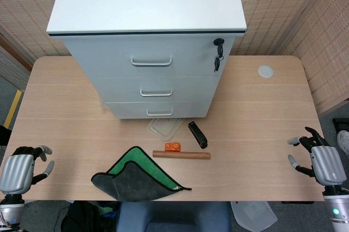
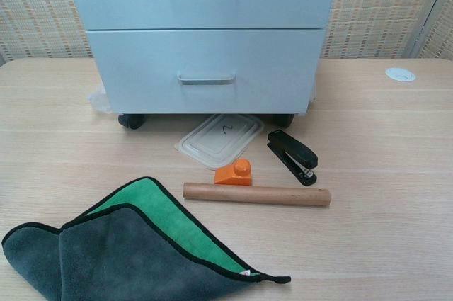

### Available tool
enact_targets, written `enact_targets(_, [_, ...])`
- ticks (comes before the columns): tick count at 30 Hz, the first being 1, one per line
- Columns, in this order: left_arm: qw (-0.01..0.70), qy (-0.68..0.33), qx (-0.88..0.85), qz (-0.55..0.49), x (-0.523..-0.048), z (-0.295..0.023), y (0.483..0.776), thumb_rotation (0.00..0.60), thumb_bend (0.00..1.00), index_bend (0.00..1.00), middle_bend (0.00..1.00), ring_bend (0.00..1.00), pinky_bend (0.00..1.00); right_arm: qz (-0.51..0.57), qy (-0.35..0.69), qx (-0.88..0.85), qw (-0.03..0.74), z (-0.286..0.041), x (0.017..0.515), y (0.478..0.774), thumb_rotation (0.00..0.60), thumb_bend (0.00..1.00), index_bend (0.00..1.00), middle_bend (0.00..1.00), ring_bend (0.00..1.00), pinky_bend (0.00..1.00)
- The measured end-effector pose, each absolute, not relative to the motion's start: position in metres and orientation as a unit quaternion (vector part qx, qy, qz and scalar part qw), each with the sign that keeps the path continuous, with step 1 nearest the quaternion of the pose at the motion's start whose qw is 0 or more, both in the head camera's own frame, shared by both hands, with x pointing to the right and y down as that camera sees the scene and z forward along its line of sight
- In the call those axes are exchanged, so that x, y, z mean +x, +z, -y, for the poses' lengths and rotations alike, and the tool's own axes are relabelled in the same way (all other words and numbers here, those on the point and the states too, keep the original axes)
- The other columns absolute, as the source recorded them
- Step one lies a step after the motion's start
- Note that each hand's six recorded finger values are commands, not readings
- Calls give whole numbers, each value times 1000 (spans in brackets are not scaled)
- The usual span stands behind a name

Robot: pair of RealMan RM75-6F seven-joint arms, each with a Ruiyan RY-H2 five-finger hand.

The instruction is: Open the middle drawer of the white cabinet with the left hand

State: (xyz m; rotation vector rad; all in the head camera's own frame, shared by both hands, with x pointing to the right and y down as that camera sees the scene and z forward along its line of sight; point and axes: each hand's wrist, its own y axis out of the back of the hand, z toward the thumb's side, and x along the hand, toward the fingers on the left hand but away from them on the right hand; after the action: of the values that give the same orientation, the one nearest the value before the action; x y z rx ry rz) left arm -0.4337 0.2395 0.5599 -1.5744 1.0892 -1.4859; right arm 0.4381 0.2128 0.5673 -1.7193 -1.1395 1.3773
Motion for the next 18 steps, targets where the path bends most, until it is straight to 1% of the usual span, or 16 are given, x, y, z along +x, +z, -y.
enact_targets(9, [356,-563,-618,-417,-427,-238,559,600,299,446,585,467,348,435,525,-657,323,-214,442,567,600,273,400,438,274,277])
enact_targets(10, [357,-561,-620,-416,-426,-237,559,600,300,438,586,477,363,435,524,-657,323,-214,442,567,600,273,400,438,274,277])
enact_targets(11, [358,-559,-623,-414,-425,-235,559,600,300,435,592,495,394,434,523,-658,324,-213,442,568,600,273,400,438,274,277])
enact_targets(12, [359,-557,-625,-413,-424,-234,559,600,300,429,606,531,455,433,522,-659,325,-213,441,568,600,273,400,438,274,277])
enact_targets(13, [361,-553,-628,-411,-422,-231,559,600,299,423,637,604,572,433,521,-660,325,-213,441,568,600,273,400,438,274,277])
enact_targets(14, [364,-548,-632,-410,-419,-228,558,600,299,419,670,663,668,433,520,-660,326,-212,441,568,600,273,400,438,274,277])
enact_targets(15, [366,-542,-635,-411,-417,-225,557,600,299,416,693,699,726,433,519,-660,327,-212,441,568,600,273,400,438,274,277])
enact_targets(16, [368,-535,-639,-412,-415,-222,556,600,300,415,720,728,776,433,519,-660,327,-212,441,567,600,273,400,438,274,277])
enact_targets(18, [375,-516,-647,-417,-407,-211,553,600,300,412,762,766,828,434,517,-661,328,-212,440,567,600,273,400,438,274,277])
